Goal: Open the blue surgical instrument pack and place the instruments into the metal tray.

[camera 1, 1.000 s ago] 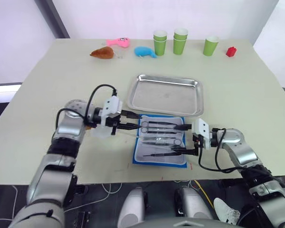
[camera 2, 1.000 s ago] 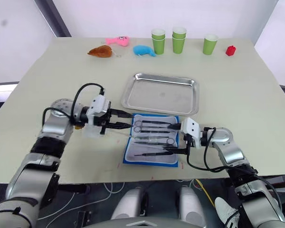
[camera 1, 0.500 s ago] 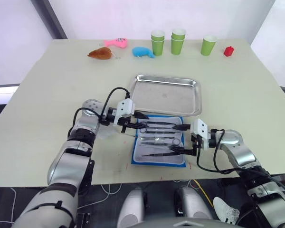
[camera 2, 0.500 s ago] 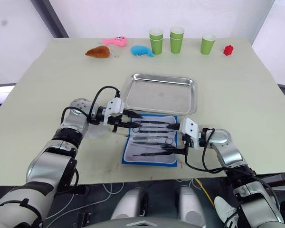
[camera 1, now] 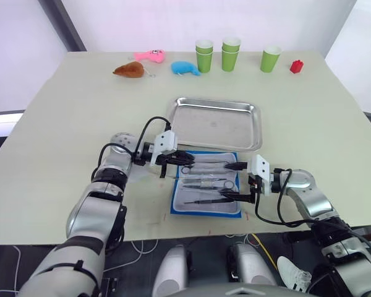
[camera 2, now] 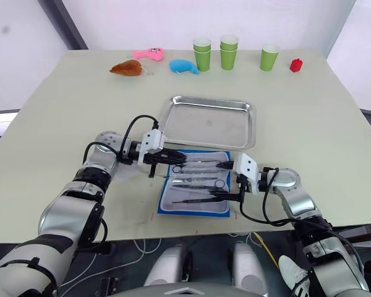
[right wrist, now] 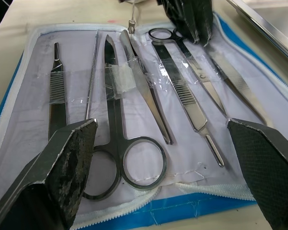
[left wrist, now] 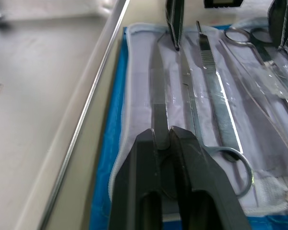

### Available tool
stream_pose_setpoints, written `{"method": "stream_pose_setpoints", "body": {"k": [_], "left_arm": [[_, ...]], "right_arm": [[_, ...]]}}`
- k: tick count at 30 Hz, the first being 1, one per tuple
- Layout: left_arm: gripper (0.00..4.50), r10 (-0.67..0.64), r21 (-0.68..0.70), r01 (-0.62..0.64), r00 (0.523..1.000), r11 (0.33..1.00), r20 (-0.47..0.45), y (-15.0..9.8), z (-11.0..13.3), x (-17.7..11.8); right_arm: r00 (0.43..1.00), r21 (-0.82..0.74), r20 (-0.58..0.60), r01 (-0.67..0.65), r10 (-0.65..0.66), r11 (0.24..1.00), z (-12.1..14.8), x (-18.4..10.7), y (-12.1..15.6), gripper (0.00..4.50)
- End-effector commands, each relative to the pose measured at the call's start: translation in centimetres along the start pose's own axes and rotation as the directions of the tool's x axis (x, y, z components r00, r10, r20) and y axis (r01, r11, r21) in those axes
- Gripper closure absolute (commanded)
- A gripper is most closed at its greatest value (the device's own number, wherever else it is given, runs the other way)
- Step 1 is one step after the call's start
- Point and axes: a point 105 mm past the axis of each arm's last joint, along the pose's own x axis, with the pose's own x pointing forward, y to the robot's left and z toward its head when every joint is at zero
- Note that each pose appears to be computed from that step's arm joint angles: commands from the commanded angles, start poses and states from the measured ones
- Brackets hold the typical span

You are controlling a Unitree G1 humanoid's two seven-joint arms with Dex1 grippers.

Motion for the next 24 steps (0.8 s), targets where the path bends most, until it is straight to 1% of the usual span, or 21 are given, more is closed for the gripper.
{"method": "stream_pose_setpoints", "body": {"k": [1,9,12,17,24], "left_arm": [[4.42,-0.009,0.013,0.009,1.0,1.0,0.013,0.1,0.3,-0.1],[4.42,0.003,0.033,-0.004,1.0,0.999,0.014,0.4,0.7,-0.7],[4.42,0.026,0.038,-0.026,1.0,0.999,0.015,0.9,1.1,-1.2],[4.42,0.023,0.062,-0.022,1.0,0.998,-0.007,1.3,1.7,-2.1],[4.42,0.024,0.081,-0.021,0.999,0.997,-0.031,1.7,2.2,-3.0]], "right_arm": [[0.991,0.091,-0.131,-0.028,0.039,0.995,-3.7,0.4,1.7,0.0],[0.984,0.111,-0.167,-0.043,0.061,0.993,-4.3,0.3,2.0,0.0],[0.974,0.129,-0.215,-0.037,0.065,0.991,-5.1,0.1,2.1,0.0],[0.962,0.153,-0.263,-0.028,0.068,0.988,-5.8,0.0,2.2,0.0],[0.957,0.154,-0.28,-0.029,0.072,0.988,-6.1,0.0,2.3,0.0]]}}
